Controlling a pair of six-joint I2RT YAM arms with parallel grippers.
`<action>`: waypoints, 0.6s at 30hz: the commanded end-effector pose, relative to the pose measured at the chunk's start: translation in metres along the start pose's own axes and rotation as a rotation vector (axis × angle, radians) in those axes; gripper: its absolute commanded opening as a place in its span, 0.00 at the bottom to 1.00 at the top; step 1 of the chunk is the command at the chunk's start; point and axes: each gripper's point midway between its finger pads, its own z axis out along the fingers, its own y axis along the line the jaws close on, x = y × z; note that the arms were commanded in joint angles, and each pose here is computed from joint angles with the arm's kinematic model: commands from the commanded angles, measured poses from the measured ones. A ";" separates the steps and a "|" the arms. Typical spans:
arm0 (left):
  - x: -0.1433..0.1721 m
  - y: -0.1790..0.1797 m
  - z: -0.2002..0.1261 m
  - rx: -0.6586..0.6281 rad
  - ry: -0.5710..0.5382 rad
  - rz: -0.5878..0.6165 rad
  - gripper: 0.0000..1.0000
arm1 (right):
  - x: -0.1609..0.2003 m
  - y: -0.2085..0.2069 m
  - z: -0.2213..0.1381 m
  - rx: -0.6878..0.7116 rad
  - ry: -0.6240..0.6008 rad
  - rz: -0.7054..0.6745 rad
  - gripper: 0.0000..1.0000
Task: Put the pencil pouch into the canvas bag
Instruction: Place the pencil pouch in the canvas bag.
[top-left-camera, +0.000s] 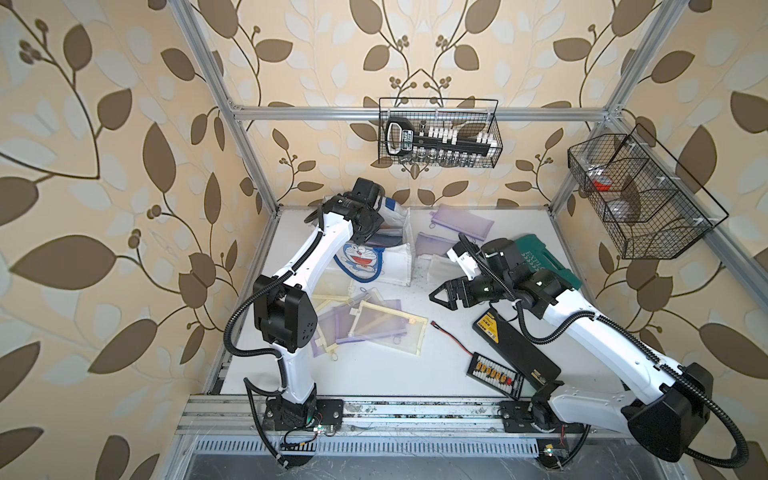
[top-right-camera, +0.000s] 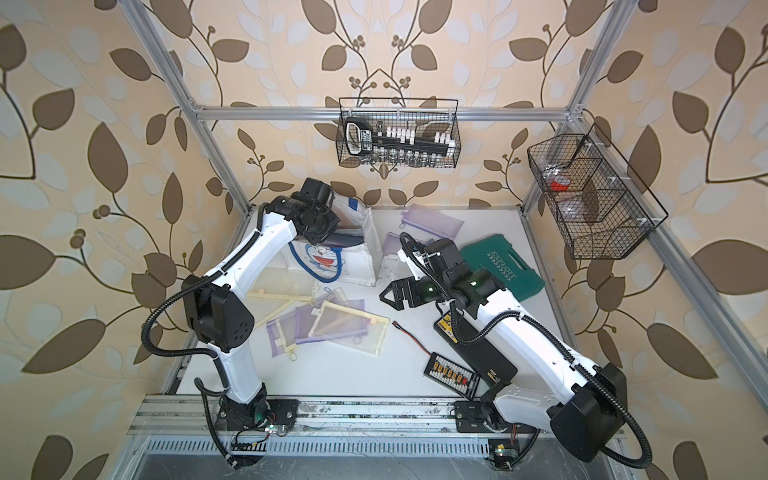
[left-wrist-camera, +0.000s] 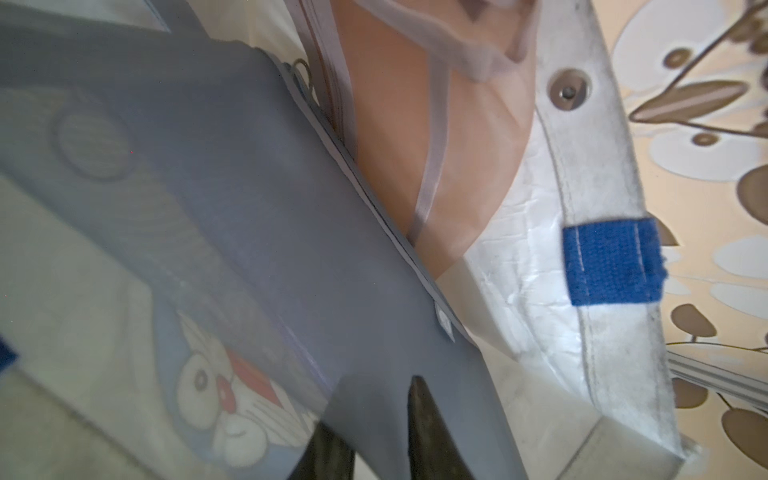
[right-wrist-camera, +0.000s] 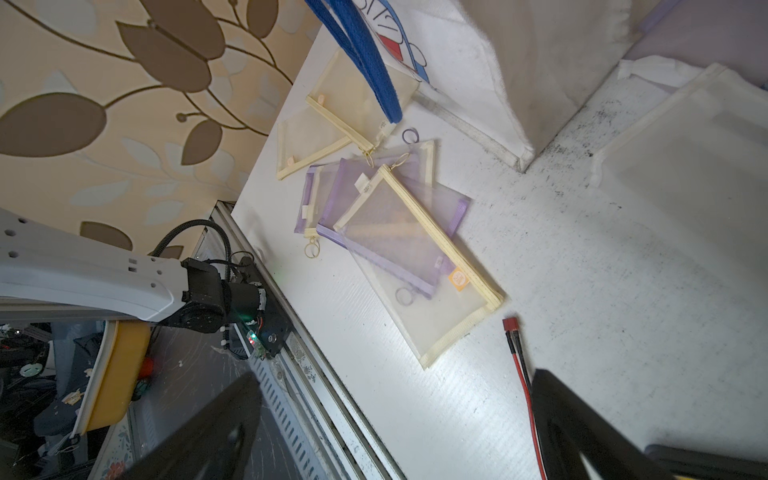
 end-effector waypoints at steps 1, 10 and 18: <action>-0.015 -0.004 -0.029 0.051 -0.041 0.013 0.35 | -0.004 0.001 -0.005 0.004 -0.009 -0.019 1.00; -0.002 -0.015 -0.070 0.153 0.024 0.142 0.48 | 0.002 -0.004 0.006 0.005 0.017 -0.032 1.00; 0.080 0.024 -0.142 0.273 0.129 0.295 0.75 | 0.017 -0.017 0.045 -0.044 0.089 0.011 1.00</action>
